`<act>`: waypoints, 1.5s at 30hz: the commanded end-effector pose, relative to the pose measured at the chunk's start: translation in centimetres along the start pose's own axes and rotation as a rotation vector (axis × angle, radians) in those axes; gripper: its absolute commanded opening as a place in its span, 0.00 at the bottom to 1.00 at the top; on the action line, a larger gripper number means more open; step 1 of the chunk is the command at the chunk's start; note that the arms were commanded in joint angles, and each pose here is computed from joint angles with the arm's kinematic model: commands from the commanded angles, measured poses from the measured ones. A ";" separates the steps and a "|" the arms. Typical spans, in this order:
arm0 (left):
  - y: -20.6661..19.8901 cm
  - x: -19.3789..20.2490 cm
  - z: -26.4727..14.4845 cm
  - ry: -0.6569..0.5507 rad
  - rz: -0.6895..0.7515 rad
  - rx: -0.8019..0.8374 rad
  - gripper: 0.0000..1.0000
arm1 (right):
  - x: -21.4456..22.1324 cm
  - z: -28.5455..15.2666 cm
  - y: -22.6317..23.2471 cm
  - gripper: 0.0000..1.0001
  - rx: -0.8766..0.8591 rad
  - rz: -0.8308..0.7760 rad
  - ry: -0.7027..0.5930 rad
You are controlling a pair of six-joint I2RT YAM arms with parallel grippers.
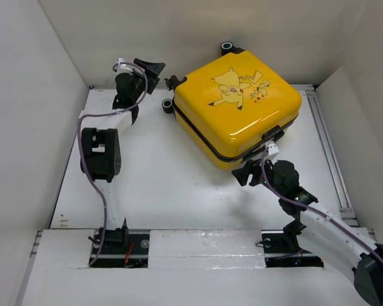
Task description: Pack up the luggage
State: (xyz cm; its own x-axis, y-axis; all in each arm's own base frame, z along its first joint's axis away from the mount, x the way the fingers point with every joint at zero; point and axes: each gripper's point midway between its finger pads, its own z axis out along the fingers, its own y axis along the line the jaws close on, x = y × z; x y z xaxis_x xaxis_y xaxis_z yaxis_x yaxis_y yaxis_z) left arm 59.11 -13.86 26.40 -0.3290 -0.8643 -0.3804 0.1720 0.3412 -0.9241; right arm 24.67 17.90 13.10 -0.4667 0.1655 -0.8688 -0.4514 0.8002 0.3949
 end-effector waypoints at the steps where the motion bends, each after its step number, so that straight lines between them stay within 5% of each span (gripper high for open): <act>1: 2.1 2.2 2.7 0.143 -0.040 -0.060 0.99 | -0.9 -0.5 0.3 0.72 0.029 0.003 -0.050; 9: 6.5 2.5 5.7 0.133 -0.054 -0.271 0.99 | -0.9 -0.9 0.8 0.74 0.031 -0.004 -0.037; 15: 6.6 5.7 5.8 0.209 -0.170 -0.195 0.99 | 0.0 -0.3 0.4 0.75 0.046 -0.011 -0.002; 25: 1.2 7.7 6.9 0.221 -0.451 0.029 0.99 | 0.5 0.4 0.4 0.75 0.040 -0.023 0.006; 32: -0.9 6.5 7.2 0.163 -0.510 0.087 0.85 | 1.4 0.4 0.0 0.75 0.048 -0.022 0.025; 35: -0.8 5.8 7.1 0.120 -0.529 0.095 0.66 | 1.2 0.3 0.1 0.75 0.044 -0.022 0.016; 38: -1.1 5.5 7.0 0.110 -0.555 0.115 0.57 | 0.9 0.0 0.1 0.75 0.046 -0.011 -0.007; 43: -1.1 5.9 6.4 0.090 -0.566 0.158 0.00 | 0.3 -0.4 -0.9 0.77 0.110 0.041 -0.057; 45: -0.6 6.0 5.8 0.075 -0.542 0.160 0.00 | -0.4 0.1 -0.7 0.77 0.094 0.020 -0.092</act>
State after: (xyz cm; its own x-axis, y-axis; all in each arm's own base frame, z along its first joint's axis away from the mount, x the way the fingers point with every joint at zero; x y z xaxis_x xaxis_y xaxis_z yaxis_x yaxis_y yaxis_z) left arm 64.30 -20.23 19.68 -0.4343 -0.8851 0.1671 -0.0604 -0.1565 -0.9858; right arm 24.10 17.10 11.40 -0.4775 0.1788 -0.8602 -0.3658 0.8497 0.3797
